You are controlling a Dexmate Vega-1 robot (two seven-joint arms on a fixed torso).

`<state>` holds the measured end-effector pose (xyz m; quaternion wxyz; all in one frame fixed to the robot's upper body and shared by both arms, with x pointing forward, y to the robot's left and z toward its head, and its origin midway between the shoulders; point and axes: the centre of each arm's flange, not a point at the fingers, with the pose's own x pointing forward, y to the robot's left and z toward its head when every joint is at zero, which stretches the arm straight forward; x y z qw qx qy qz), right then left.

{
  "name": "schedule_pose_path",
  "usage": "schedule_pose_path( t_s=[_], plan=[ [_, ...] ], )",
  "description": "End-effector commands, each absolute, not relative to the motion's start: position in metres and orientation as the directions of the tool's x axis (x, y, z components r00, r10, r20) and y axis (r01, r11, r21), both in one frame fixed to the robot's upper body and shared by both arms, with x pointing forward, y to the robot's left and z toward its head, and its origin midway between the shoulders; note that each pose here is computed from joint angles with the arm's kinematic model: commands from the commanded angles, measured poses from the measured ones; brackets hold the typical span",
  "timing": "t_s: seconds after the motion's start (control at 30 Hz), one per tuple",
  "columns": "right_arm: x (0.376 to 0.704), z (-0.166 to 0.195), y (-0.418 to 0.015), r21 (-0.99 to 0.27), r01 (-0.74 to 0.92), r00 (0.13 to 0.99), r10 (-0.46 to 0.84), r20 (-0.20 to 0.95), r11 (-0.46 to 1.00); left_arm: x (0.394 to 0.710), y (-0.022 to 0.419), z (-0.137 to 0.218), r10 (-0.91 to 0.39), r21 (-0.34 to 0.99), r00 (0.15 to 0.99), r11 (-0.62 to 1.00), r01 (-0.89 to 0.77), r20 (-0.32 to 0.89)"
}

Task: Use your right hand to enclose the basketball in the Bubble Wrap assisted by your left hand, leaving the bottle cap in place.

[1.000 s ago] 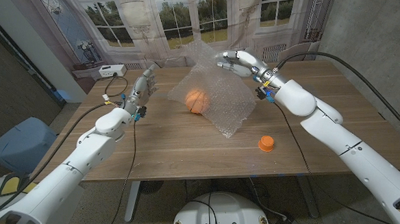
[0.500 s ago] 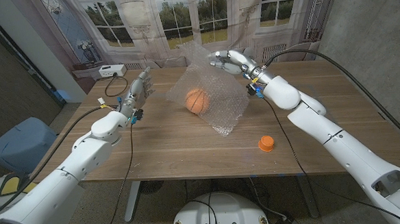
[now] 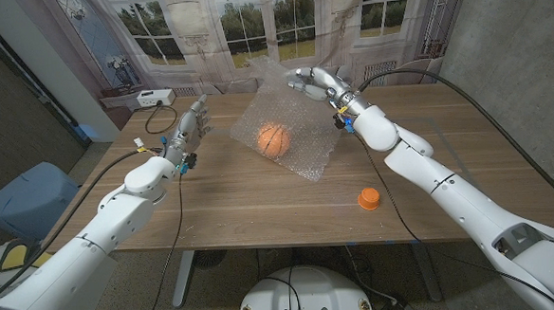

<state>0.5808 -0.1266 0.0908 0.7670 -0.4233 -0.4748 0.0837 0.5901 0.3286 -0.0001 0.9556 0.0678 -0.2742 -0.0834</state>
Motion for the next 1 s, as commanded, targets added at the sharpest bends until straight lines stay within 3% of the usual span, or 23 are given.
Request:
schedule_pose_path(
  t_s=[0.03,0.33,1.0],
  plan=[
    [0.603,0.076,-0.103,-0.802,0.222,0.584,0.584,0.564,0.554,0.592,0.33,0.001,-0.199,0.177,0.836,0.976,0.124,0.512],
    [0.62,0.063,-0.081,-0.861,0.142,0.615,0.639,0.463,0.488,0.592,0.332,0.001,-0.192,0.173,0.837,0.978,0.119,0.512],
    [0.637,0.048,-0.051,-0.887,0.035,0.623,0.684,0.38,0.461,0.593,0.336,-0.005,-0.188,0.16,0.84,0.979,0.123,0.509]
  ],
)
